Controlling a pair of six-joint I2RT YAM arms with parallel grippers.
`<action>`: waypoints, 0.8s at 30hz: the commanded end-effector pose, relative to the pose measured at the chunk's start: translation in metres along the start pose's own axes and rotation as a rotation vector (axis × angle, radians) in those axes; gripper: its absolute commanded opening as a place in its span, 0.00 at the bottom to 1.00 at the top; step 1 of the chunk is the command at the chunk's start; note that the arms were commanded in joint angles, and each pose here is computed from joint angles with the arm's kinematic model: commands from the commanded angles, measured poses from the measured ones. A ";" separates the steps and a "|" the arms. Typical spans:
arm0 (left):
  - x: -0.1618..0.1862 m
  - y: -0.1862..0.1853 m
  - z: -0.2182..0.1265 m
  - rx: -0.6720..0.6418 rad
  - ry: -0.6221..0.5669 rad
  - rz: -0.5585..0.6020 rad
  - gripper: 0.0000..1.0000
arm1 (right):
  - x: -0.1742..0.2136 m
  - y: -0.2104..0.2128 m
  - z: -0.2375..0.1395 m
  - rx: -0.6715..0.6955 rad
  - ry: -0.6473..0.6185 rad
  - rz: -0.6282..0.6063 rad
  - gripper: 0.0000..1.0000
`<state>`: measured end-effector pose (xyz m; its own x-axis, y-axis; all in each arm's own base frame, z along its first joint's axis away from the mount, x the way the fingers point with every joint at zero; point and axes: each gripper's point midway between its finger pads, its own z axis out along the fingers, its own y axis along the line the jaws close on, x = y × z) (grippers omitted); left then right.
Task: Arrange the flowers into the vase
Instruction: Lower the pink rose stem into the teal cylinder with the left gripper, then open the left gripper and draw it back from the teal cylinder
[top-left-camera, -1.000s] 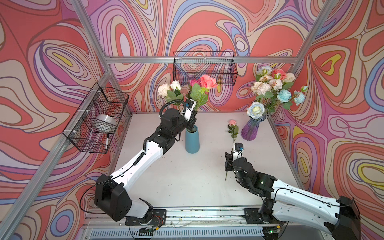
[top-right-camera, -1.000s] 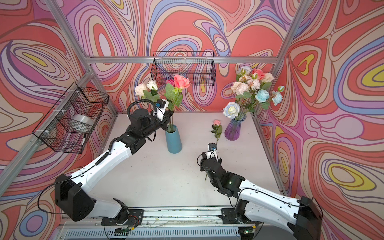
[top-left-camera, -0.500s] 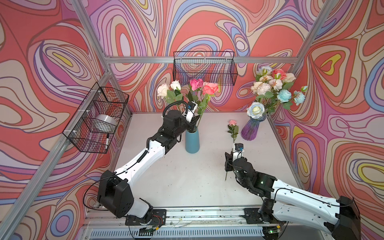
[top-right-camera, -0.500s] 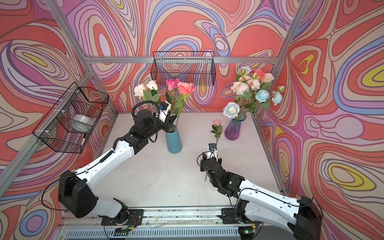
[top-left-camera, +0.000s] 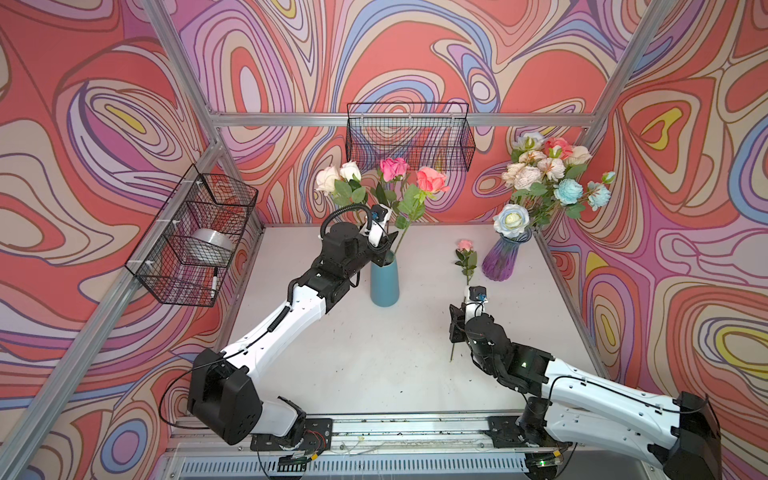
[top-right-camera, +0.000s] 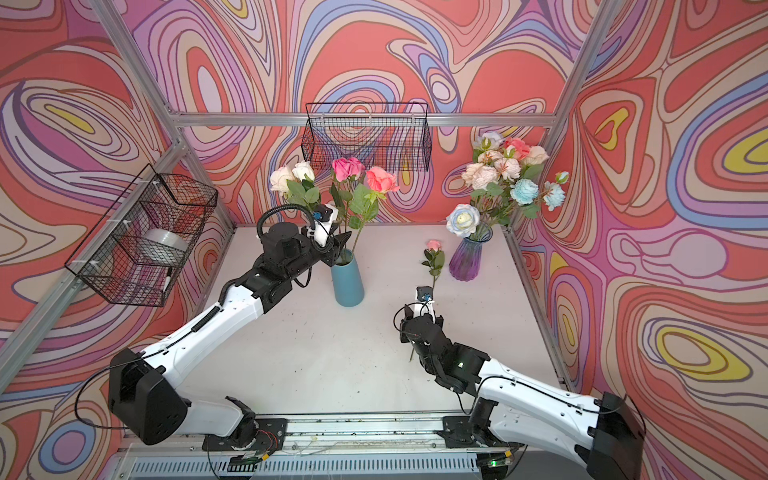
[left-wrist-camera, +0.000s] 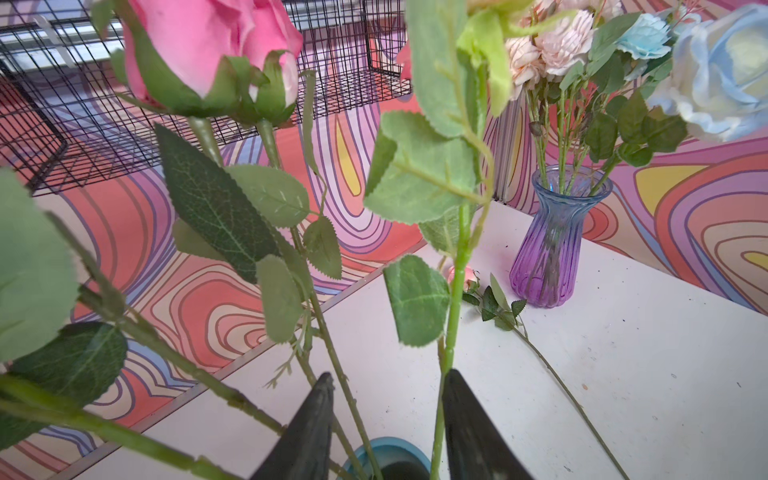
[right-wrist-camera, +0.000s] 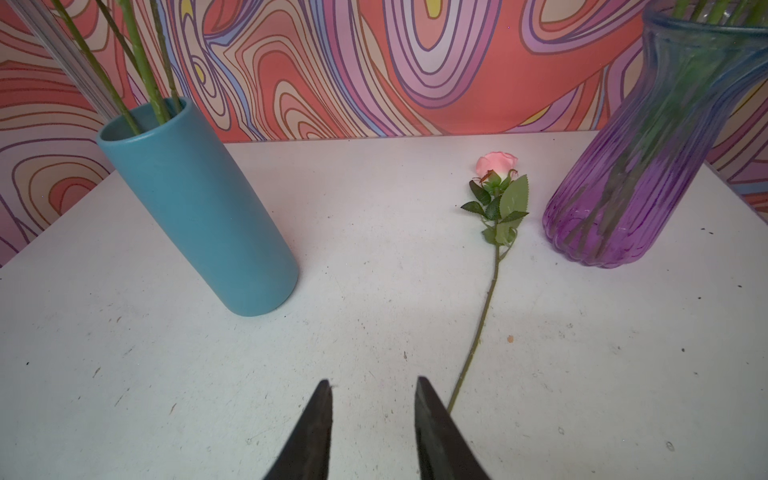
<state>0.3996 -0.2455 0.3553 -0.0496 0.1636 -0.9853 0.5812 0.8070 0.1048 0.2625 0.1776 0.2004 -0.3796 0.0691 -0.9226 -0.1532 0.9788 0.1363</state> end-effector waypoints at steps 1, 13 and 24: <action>-0.030 0.001 -0.020 -0.013 -0.092 0.001 0.44 | -0.012 0.006 -0.003 -0.016 -0.011 0.007 0.34; -0.064 0.030 -0.131 -0.191 -0.312 -0.289 0.48 | -0.016 -0.011 -0.001 0.091 0.043 -0.014 0.45; 0.057 0.099 -0.165 -0.700 -0.249 -0.651 0.59 | 0.028 -0.071 0.049 0.209 0.390 0.174 0.47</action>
<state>0.3280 -0.0920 0.3211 -0.0503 -0.3581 -0.9323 0.0063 0.9334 -0.3589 0.3125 0.1135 0.1621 -0.6186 0.1723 -0.7666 0.1187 0.9850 0.1256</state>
